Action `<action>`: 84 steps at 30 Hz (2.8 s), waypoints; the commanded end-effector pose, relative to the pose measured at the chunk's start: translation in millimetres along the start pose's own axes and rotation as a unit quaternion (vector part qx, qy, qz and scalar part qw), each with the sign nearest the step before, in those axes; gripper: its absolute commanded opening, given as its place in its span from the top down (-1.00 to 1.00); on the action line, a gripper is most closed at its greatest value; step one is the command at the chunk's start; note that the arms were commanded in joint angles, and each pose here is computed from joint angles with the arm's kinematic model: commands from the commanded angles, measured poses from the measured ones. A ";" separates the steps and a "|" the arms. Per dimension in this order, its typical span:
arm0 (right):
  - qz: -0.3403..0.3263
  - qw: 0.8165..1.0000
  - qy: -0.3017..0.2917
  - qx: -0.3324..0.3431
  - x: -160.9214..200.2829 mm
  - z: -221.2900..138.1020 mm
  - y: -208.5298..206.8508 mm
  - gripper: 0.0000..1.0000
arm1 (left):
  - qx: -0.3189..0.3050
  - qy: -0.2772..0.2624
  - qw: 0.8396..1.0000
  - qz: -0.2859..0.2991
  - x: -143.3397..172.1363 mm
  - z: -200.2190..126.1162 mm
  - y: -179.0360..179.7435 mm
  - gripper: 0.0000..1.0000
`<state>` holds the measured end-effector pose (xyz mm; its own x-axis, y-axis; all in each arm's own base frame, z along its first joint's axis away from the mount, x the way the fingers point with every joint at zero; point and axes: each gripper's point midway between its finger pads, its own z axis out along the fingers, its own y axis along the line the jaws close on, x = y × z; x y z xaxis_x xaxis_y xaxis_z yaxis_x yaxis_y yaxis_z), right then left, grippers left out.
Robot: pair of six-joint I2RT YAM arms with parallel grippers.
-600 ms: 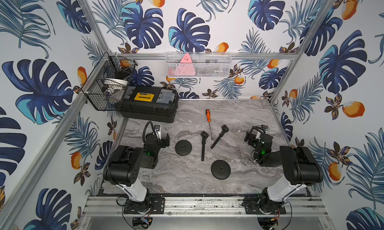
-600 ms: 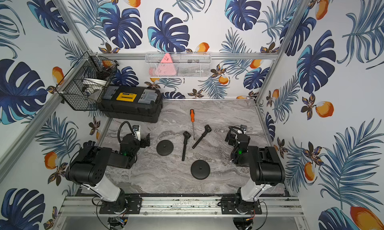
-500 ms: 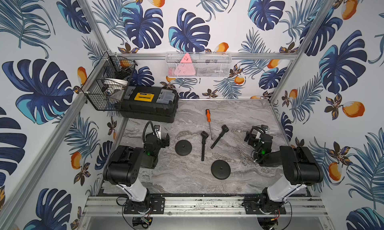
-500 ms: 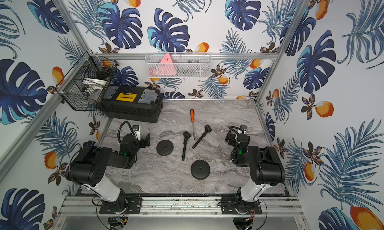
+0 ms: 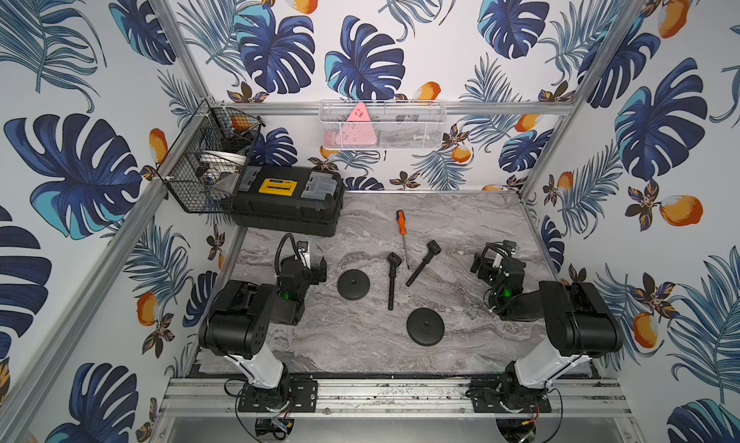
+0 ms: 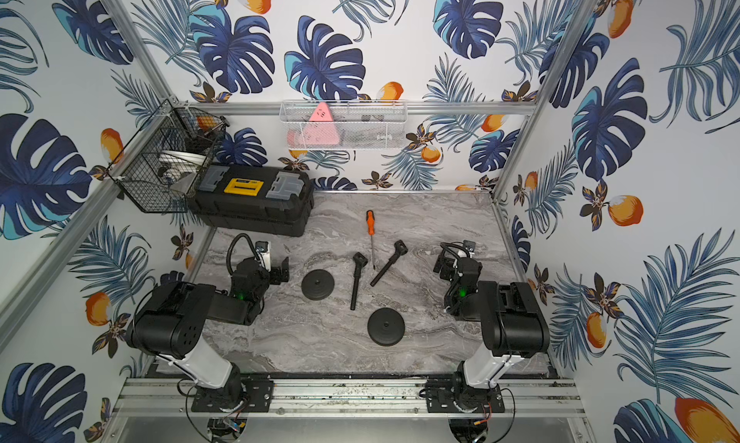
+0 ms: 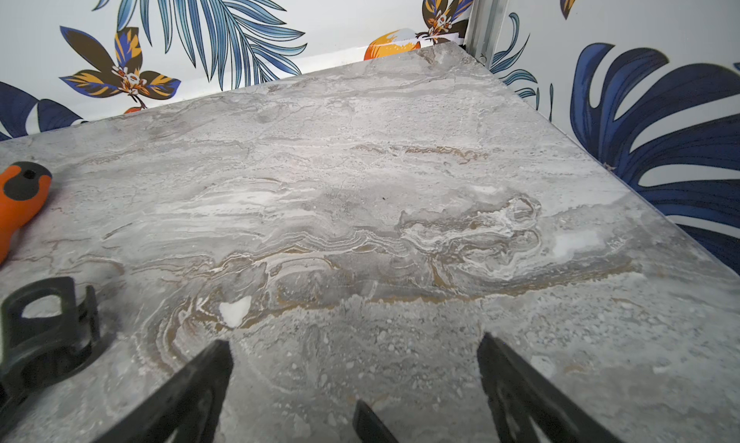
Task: Assemble a microphone stand
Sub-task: Pick up the microphone stand pole from the center of the board.
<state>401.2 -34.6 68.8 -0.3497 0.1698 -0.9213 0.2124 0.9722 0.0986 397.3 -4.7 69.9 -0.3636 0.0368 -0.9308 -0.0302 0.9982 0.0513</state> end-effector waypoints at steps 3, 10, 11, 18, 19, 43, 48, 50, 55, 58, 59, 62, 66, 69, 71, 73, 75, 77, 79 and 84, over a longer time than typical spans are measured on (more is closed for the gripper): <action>0.001 1.000 -0.006 -0.002 -3.8 1.0 0.9 -0.99 | -0.003 -0.012 1.000 -0.005 -6.9 1.1 1.4 -0.99; 0.001 1.000 -0.006 -0.002 -3.8 0.9 1.3 -0.99 | -0.003 -0.009 1.000 -0.005 -6.5 2.1 1.3 -0.99; 0.001 1.000 -0.008 -0.002 -4.4 0.6 0.8 -0.99 | -0.003 -0.009 1.000 -0.005 -6.4 1.6 1.3 -0.99; -0.006 0.996 -0.025 0.080 -61.2 -29.2 -1.1 -0.91 | -0.028 -0.043 0.998 0.024 -72.0 -29.4 -10.1 -0.79; 0.001 0.997 -0.015 0.080 -71.7 -34.9 4.4 -0.90 | -0.017 -0.067 0.997 0.019 -89.2 -41.0 -18.9 -0.74; 0.145 0.904 0.334 -0.224 7.5 -112.5 176.0 -0.34 | 0.366 0.082 0.924 -0.073 -62.7 -138.9 -242.8 -0.39; 0.167 0.902 0.344 -0.201 15.5 -97.7 177.1 -0.29 | 0.352 0.092 0.931 -0.033 -53.6 -140.0 -242.6 -0.59; 0.181 0.903 0.344 -0.186 17.7 -89.6 176.1 -0.28 | 0.352 0.098 0.931 -0.019 -46.7 -139.3 -244.7 -0.56; 0.195 0.898 0.357 -0.166 22.8 -72.1 181.1 -0.29 | 0.344 0.118 0.931 0.006 -33.3 -136.2 -248.8 -0.55; 0.205 0.899 0.361 -0.140 26.4 -61.5 178.0 -0.27 | 0.338 0.116 0.934 0.011 -32.1 -135.0 -247.3 -0.55; 0.209 0.898 0.360 -0.141 26.8 -59.2 179.4 -0.25 | 0.337 0.115 0.934 0.011 -32.1 -135.4 -247.1 -0.55; 0.222 0.891 0.373 -0.135 33.7 -51.4 182.6 -0.21 | 0.332 0.115 0.936 0.012 -31.8 -134.9 -244.8 -0.55; 0.226 0.878 0.398 -0.141 43.7 -42.3 192.2 -0.17 | 0.326 0.112 0.939 0.015 -32.7 -135.0 -242.2 -0.54; 0.226 0.877 0.401 -0.139 47.1 -36.7 194.2 -0.13 | 0.322 0.112 0.940 0.017 -31.4 -134.3 -240.7 -0.54; 0.227 0.881 0.395 -0.130 46.1 -32.1 191.8 -0.11 | 0.322 0.113 0.940 0.016 -31.3 -134.0 -241.1 -0.54; 0.229 0.880 0.397 -0.125 47.8 -28.6 191.0 -0.11 | 0.324 0.115 0.939 0.015 -30.5 -133.7 -242.0 -0.54; 0.234 0.878 0.401 -0.120 49.6 -25.0 190.5 -0.13 | 0.325 0.116 0.938 0.017 -29.4 -133.3 -242.9 -0.54; 0.237 0.877 0.401 -0.117 49.7 -21.7 190.4 -0.13 | 0.323 0.116 0.939 0.019 -28.7 -132.5 -242.2 -0.54; 0.239 0.879 0.396 -0.115 48.9 -18.3 190.3 -0.11 | 0.320 0.115 0.940 0.021 -29.0 -132.2 -241.1 -0.54; 0.247 0.870 0.405 -0.133 50.6 -11.0 196.4 0.14 | 0.316 0.111 0.942 0.019 -30.4 -132.5 -238.9 -0.54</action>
<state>406.8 162.2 42.7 -0.8336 0.5165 -0.1957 0.3386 0.7578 0.5578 290.8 -253.2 132.8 -0.5566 0.1192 -0.8222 0.5204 0.8215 -0.2332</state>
